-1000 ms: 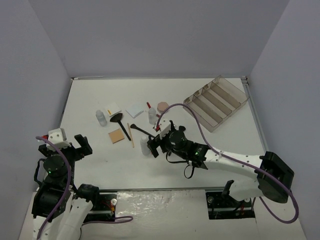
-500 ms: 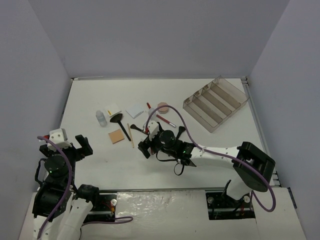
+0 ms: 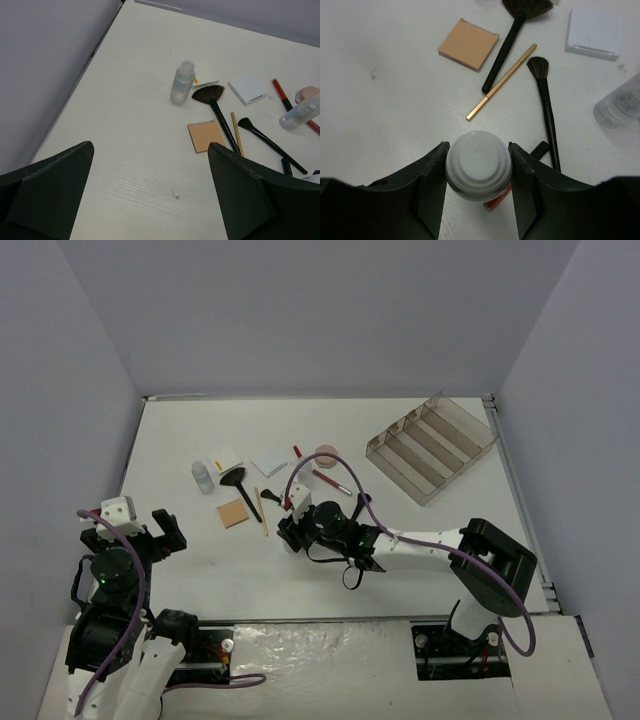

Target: Organize the makeup

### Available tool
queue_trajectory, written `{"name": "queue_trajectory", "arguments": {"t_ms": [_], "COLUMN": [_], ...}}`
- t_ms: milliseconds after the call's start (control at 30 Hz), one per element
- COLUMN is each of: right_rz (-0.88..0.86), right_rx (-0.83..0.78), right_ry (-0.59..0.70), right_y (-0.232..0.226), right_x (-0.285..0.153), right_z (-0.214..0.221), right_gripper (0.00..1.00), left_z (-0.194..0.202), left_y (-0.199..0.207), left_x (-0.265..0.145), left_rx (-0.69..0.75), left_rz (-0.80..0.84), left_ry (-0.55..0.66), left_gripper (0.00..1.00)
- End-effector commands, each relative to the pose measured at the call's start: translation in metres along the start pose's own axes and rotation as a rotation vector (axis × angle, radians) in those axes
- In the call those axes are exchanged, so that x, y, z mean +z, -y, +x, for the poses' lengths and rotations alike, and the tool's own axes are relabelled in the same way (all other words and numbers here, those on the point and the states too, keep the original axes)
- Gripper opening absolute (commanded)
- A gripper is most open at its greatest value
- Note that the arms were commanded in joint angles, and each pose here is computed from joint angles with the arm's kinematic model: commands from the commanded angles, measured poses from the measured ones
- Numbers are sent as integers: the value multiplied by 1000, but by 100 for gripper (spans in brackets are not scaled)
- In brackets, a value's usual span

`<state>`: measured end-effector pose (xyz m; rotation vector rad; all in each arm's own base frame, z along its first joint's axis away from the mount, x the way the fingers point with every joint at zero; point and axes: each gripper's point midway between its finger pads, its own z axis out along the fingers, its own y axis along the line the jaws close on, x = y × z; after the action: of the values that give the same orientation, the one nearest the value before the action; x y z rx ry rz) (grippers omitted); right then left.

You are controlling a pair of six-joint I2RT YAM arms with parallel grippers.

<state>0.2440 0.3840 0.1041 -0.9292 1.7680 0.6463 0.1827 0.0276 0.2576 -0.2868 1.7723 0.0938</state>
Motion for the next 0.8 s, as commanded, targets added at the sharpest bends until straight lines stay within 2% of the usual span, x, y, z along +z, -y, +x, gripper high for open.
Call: {"name": "queue_trajectory", "arguments": {"t_ms": [0,67,233,333,500,633,767], "right_rz": [18,68,194,318,637,832,996], "right_rx": [-24,-30,-32,-3,53,121,163], "right_ry": [220,234,274,331,394,406,412], "right_y": [3,13,56,113,251,348,425], "right_x": [-17,-29,-56,-84,-150,-188,-221], "right_z": [-95,-116,-163,-195,-230,-217,-196], "right_gripper": [4,0,0,0,0,0,0], "left_z": [-18,-18,-19,-19,-18,-18,-18], "left_y": [3,4,3,3,2,2,4], "left_x": [4,3,3,3,4,5,5], "left_rx": [-22,-23,-24,-24,-23,-23,-24], "left_rz": [1,2,0,-2,-7,-9,-3], "left_ry": [47,47,50,50,46,44,43], "left_gripper": [97,97,97,97,97,97,97]}}
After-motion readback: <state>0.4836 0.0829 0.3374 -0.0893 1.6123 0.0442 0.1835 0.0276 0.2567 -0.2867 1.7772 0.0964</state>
